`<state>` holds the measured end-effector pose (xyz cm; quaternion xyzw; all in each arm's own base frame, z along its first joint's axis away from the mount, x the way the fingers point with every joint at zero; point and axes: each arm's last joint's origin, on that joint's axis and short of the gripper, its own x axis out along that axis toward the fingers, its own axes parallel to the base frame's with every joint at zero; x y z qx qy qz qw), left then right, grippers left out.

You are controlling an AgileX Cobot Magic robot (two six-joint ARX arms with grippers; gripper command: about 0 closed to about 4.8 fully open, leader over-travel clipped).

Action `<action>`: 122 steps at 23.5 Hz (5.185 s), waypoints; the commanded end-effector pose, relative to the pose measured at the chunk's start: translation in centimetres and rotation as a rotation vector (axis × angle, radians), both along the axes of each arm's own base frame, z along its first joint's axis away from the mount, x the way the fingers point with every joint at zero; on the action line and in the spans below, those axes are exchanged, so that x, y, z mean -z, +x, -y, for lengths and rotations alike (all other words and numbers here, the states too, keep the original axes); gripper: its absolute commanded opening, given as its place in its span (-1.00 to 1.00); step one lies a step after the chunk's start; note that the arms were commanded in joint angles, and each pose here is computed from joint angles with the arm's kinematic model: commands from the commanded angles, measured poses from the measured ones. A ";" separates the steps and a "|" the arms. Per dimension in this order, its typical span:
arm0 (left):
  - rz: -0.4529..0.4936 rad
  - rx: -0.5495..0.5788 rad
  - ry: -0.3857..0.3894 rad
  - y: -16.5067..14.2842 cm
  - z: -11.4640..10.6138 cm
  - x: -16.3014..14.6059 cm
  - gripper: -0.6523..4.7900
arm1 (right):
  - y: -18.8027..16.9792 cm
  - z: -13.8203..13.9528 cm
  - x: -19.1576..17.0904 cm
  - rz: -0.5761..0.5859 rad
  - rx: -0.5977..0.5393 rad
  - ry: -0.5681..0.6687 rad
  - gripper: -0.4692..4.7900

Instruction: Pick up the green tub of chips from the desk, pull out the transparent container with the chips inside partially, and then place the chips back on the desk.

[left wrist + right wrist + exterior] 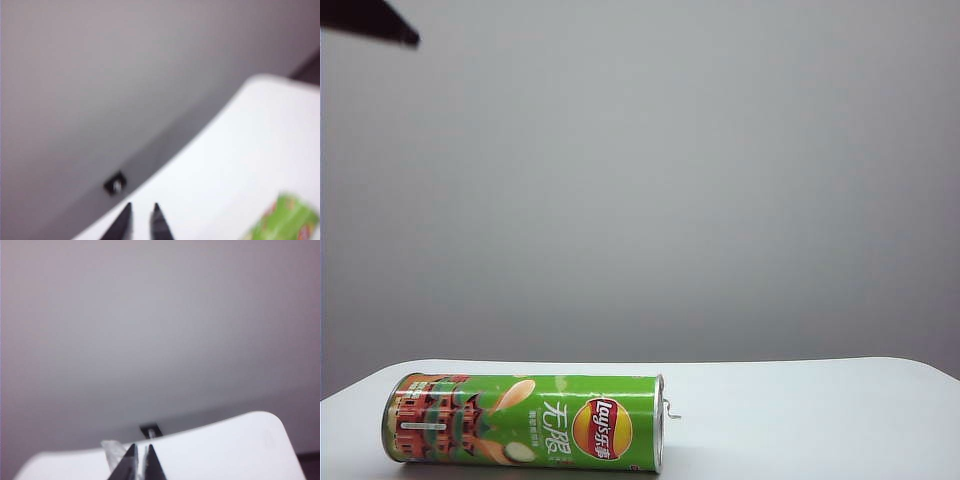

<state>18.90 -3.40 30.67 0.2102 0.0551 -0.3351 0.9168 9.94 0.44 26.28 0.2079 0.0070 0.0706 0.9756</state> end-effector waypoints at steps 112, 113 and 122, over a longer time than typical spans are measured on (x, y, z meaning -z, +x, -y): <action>-0.090 0.357 0.562 5.8 10.6 7.0 0.47 | 17.5 -8.9 -1.4 -0.417 -1.237 -0.018 -0.46; -0.093 0.363 0.552 5.8 10.6 7.0 0.47 | 17.5 -8.9 -1.4 -0.421 -1.236 -0.014 -0.46; -0.062 0.382 0.502 5.9 11.0 6.7 0.45 | 17.9 -9.0 -1.7 -0.414 -1.215 0.012 -0.46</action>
